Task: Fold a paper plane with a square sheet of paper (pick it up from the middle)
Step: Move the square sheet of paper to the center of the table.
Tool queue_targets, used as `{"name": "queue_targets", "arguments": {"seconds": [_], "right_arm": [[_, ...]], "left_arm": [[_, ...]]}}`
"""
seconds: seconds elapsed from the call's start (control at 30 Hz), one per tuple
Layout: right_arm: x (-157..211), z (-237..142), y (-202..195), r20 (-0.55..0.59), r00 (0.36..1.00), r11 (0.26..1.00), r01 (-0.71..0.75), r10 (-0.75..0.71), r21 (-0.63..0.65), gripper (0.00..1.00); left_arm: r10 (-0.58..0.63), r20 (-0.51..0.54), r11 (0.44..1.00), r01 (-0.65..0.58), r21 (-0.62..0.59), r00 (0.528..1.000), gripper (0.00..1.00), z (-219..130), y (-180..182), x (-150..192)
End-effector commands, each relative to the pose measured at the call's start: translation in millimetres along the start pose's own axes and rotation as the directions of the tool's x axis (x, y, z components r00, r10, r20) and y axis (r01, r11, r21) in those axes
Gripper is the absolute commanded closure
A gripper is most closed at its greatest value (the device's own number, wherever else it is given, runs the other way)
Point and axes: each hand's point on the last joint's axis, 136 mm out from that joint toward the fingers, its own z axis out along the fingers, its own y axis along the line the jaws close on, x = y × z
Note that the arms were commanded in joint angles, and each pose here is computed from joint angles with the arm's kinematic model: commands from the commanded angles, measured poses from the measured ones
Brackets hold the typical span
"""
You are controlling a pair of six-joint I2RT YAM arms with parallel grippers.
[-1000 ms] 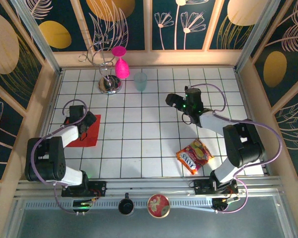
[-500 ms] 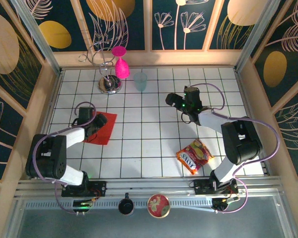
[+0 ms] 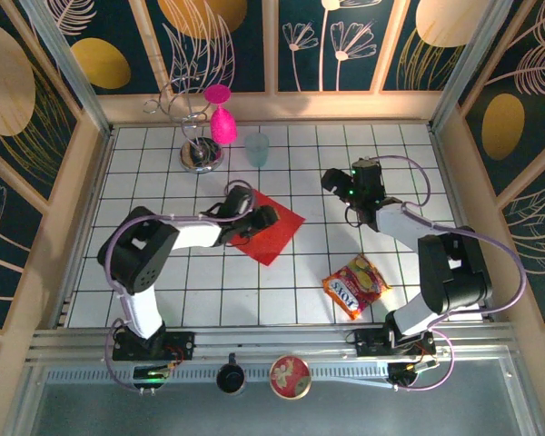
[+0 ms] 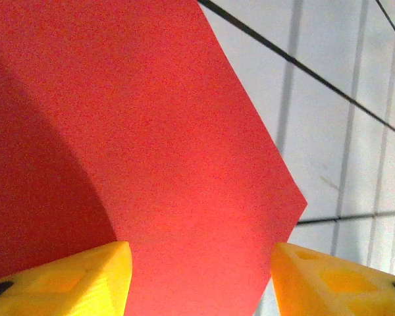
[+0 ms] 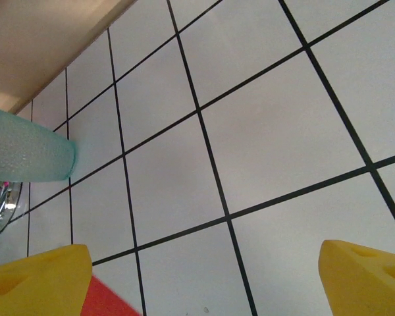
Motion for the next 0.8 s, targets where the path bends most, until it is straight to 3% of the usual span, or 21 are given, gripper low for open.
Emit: {"name": "queue_targets", "arguments": {"seconds": [0.0,0.07,0.23,0.37,0.53,0.7,0.77], "right_arm": [[0,-10,-3,-0.016,1.0,1.0,0.017,-0.017,0.01,0.13],[2,-8,5,-0.048,0.997,0.998,0.058,-0.059,-0.018,0.16],[28,2,52,-0.204,0.947,0.959,0.211,-0.249,-0.19,0.27],[68,24,69,-0.332,0.861,0.919,0.328,-0.386,-0.219,0.31],[116,50,83,-0.454,0.749,0.876,0.41,-0.482,-0.253,0.4],[134,73,94,-0.492,0.7,0.855,0.443,-0.517,-0.269,0.44],[141,78,106,-0.491,0.69,0.847,0.444,-0.532,-0.292,0.44]], "left_arm": [[0.048,-0.167,0.999,-0.044,0.028,0.985,0.43,17,-16,39],[0.119,-0.169,0.992,-0.111,0.053,0.978,0.43,12,-31,35],[0.22,-0.016,0.975,-0.221,-0.033,0.975,0.37,-29,-49,-11],[0.146,0.097,0.989,-0.143,-0.042,0.984,0.33,-65,-36,-41],[0.014,0.26,0.996,0.008,-0.084,0.966,0.16,-107,16,-65],[-0.011,0.353,0.99,0.06,-0.127,0.936,0.02,-134,49,-71],[-0.007,0.369,0.989,0.06,-0.135,0.93,0.01,-139,54,-71]]}}
